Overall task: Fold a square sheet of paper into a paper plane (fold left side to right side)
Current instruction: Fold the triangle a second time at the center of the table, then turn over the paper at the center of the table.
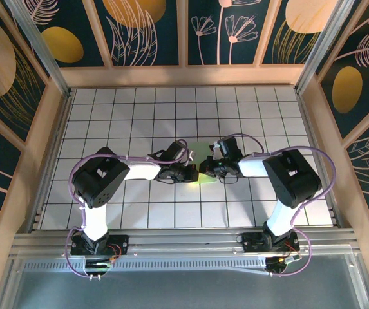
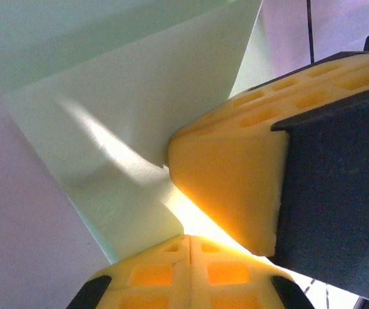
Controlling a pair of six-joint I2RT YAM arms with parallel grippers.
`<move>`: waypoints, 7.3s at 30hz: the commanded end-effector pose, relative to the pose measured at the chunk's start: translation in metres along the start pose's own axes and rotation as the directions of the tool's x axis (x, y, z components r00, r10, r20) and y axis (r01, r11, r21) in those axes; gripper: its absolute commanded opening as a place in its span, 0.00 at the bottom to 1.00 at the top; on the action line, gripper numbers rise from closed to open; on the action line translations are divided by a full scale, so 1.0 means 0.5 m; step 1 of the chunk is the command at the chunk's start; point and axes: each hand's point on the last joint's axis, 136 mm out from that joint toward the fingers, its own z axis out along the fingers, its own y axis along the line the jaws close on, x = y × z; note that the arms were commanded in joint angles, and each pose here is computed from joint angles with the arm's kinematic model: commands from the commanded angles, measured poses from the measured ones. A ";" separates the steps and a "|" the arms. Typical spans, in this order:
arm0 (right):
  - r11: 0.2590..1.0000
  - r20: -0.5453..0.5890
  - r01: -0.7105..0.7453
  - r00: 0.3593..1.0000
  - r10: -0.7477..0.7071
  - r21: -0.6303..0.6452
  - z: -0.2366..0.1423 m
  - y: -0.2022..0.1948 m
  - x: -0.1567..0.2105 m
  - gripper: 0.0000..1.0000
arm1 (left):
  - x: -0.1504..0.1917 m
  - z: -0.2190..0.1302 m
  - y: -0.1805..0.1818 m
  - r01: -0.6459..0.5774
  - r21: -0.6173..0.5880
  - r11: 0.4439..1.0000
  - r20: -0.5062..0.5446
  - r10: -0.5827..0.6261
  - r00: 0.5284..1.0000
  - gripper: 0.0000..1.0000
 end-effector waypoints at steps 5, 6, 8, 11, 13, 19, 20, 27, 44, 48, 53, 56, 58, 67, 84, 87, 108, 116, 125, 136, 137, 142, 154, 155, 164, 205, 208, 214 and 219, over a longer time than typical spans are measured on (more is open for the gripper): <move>0.998 0.078 -0.002 0.997 -0.003 0.063 -0.016 -0.047 -0.073 0.00 | 0.058 0.013 0.078 0.039 -0.144 0.989 -0.077 -0.050 0.996 0.00; 0.998 0.086 -0.006 0.996 0.001 0.064 -0.021 -0.051 -0.081 0.00 | 0.059 0.014 0.079 0.039 -0.145 0.989 -0.078 -0.051 0.996 0.00; 0.998 0.098 -0.011 0.995 0.004 0.068 -0.028 -0.061 -0.094 0.00 | 0.059 0.015 0.079 0.038 -0.144 0.989 -0.079 -0.050 0.996 0.00; 0.997 0.112 -0.025 0.994 0.016 0.078 -0.037 -0.083 -0.113 0.00 | 0.059 0.015 0.079 0.038 -0.144 0.989 -0.078 -0.049 0.996 0.00; 0.996 0.120 -0.034 0.993 0.023 0.085 -0.042 -0.095 -0.125 0.00 | 0.058 0.014 0.078 0.038 -0.142 0.989 -0.075 -0.049 0.996 0.00; 0.997 0.145 -0.017 0.989 0.005 0.081 -0.067 -0.081 -0.160 0.00 | 0.053 0.013 0.068 0.030 -0.130 0.991 -0.065 -0.039 0.997 0.00; 0.997 0.154 -0.007 0.988 -0.005 0.077 -0.076 -0.070 -0.166 0.00 | 0.052 0.013 0.065 0.028 -0.127 0.992 -0.064 -0.036 0.997 0.00; 1.000 0.136 0.014 0.991 -0.016 0.016 -0.104 -0.013 -0.129 0.00 | 0.040 0.013 0.049 0.017 -0.107 0.994 -0.053 -0.023 0.998 0.00; 0.998 0.022 -0.058 0.998 0.057 0.036 -0.029 -0.051 -0.042 0.00 | -0.011 -0.002 -0.022 -0.005 -0.022 1.000 -0.004 0.005 1.000 0.03; 0.993 0.011 -0.078 0.997 0.078 0.087 -0.025 -0.077 -0.030 0.00 | -0.029 -0.009 -0.045 -0.018 0.005 1.000 0.007 0.018 1.000 0.05; 0.986 -0.011 -0.094 0.995 0.096 0.139 -0.023 -0.100 -0.018 0.00 | -0.056 -0.016 -0.065 -0.027 0.039 0.999 0.025 0.026 0.999 0.08; 0.984 -0.021 -0.095 0.995 0.100 0.152 -0.021 -0.106 -0.013 0.00 | -0.066 -0.010 -0.064 -0.030 0.043 0.999 0.022 0.029 0.999 0.07; 0.984 -0.023 -0.094 0.995 0.099 0.153 -0.021 -0.106 -0.013 0.00 | -0.065 0.000 -0.060 -0.031 0.043 0.999 0.009 0.031 0.999 0.06; 0.981 -0.030 -0.096 0.994 0.103 0.171 -0.019 -0.115 -0.009 0.00 | -0.040 0.020 -0.048 -0.029 0.067 0.997 -0.037 0.032 0.999 0.05; 0.971 -0.044 -0.098 0.993 0.110 0.216 -0.016 -0.135 -0.001 0.00 | 0.001 0.025 -0.013 -0.012 0.045 0.999 -0.081 0.015 0.997 0.04; 0.969 -0.047 -0.096 0.993 0.110 0.228 -0.016 -0.140 0.001 0.00 | 0.009 0.024 -0.011 -0.009 0.048 0.999 -0.088 0.013 0.996 0.04; 0.964 -0.063 -0.105 0.990 0.123 0.243 -0.011 -0.150 0.009 0.00 | 0.083 0.013 -0.003 -0.055 0.051 0.997 -0.154 0.062 0.986 0.04; 0.964 -0.066 -0.106 0.990 0.125 0.243 -0.012 -0.151 0.011 0.00 | 0.097 0.017 -0.002 -0.054 0.049 0.997 -0.169 0.061 0.984 0.05; 0.964 -0.070 -0.107 0.989 0.127 0.244 -0.010 -0.152 0.013 0.00 | 0.111 0.012 0.005 -0.049 0.039 0.998 -0.175 0.055 0.983 0.04; 0.966 -0.073 -0.103 0.990 0.124 0.238 -0.010 -0.147 0.010 0.00 | 0.119 0.007 0.006 -0.046 0.042 0.998 -0.172 0.052 0.984 0.05; 0.967 -0.074 -0.101 0.990 0.122 0.235 -0.009 -0.145 0.009 0.00 | 0.120 0.007 0.006 -0.044 0.042 0.998 -0.173 0.051 0.984 0.04; 0.978 -0.070 -0.084 0.993 0.099 0.192 -0.008 -0.118 -0.002 0.00 | 0.112 -0.004 -0.007 -0.044 0.058 0.997 -0.148 0.053 0.988 0.04; 1.000 0.094 0.012 0.995 -0.013 0.017 -0.077 0.022 -0.103 0.07 | -0.025 -0.114 -0.036 -0.006 0.171 0.985 0.066 -0.006 0.998 0.19; 1.000 0.111 0.017 0.994 -0.020 0.025 -0.085 0.021 -0.108 0.11 | -0.036 -0.118 -0.030 0.001 0.164 0.987 0.082 -0.015 0.997 0.21; 0.993 0.281 0.030 0.958 -0.061 0.113 -0.175 -0.027 -0.142 0.56 | -0.109 -0.089 -0.010 0.020 0.151 0.988 0.133 -0.040 0.990 0.44; 0.968 0.191 0.099 0.980 -0.055 -0.231 -0.050 0.078 -0.109 0.58 | -0.142 -0.149 -0.026 0.056 0.281 0.958 0.355 -0.158 0.922 0.00; 0.965 0.187 0.098 0.981 -0.053 -0.242 -0.037 0.081 -0.111 0.53 | -0.141 -0.146 -0.021 0.063 0.274 0.960 0.354 -0.162 0.921 0.00; 0.957 0.187 0.101 0.981 -0.050 -0.271 -0.020 0.088 -0.116 0.35 | -0.136 -0.138 -0.005 0.084 0.253 0.964 0.350 -0.172 0.921 0.00; 0.959 0.197 0.100 0.979 -0.048 -0.265 -0.013 0.085 -0.119 0.10 | -0.134 -0.137 0.008 0.095 0.221 0.971 0.360 -0.172 0.917 0.08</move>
